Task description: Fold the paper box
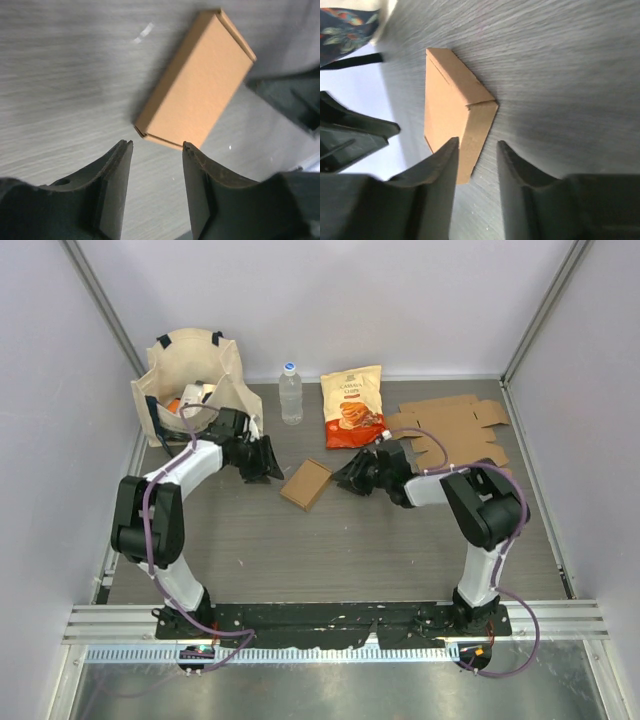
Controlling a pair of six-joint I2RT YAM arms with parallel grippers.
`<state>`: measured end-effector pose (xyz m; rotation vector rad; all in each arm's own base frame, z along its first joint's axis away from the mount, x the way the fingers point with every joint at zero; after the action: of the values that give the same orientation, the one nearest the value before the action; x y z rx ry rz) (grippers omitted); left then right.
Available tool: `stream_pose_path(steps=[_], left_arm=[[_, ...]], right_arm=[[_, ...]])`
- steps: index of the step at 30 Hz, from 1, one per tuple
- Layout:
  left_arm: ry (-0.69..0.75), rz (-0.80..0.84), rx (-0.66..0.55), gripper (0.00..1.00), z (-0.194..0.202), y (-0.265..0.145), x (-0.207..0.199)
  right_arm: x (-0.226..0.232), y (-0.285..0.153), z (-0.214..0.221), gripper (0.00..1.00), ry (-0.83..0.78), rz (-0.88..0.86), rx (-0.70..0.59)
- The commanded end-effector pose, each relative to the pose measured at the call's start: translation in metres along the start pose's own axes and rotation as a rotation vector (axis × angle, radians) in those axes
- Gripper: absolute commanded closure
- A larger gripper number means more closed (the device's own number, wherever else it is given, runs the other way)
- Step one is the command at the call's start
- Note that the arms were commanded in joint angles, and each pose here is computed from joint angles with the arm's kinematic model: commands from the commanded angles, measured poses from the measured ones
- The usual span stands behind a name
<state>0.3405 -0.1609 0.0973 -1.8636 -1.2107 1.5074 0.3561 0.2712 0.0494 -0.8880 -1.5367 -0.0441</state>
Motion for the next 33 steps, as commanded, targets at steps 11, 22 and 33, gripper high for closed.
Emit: stream_pose_path(steps=[11,22,33], left_arm=[[0.116,-0.509,-0.050,0.68,-0.017,0.041,0.038],[0.123,-0.474,0.002,0.77,0.010,0.049,0.028],[0.041,-0.271,0.085,0.90,0.079,0.039,0.008]], right_arm=[[0.009,-0.024,0.070,0.99,-0.352,0.655,-0.207],[0.016,0.027,0.093,0.99,-0.307,0.610,-0.144],[0.069,0.069,0.131,0.99,-0.059,0.387,-0.002]])
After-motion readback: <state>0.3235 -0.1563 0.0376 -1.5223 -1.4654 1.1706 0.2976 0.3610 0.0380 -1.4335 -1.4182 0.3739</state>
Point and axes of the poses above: each gripper's point midway between its finger pads, its own y axis out along the fingers, its own x axis along the line the jaws close on, z = x × y, the point moved 2 cm from there along -y, back along the fingers
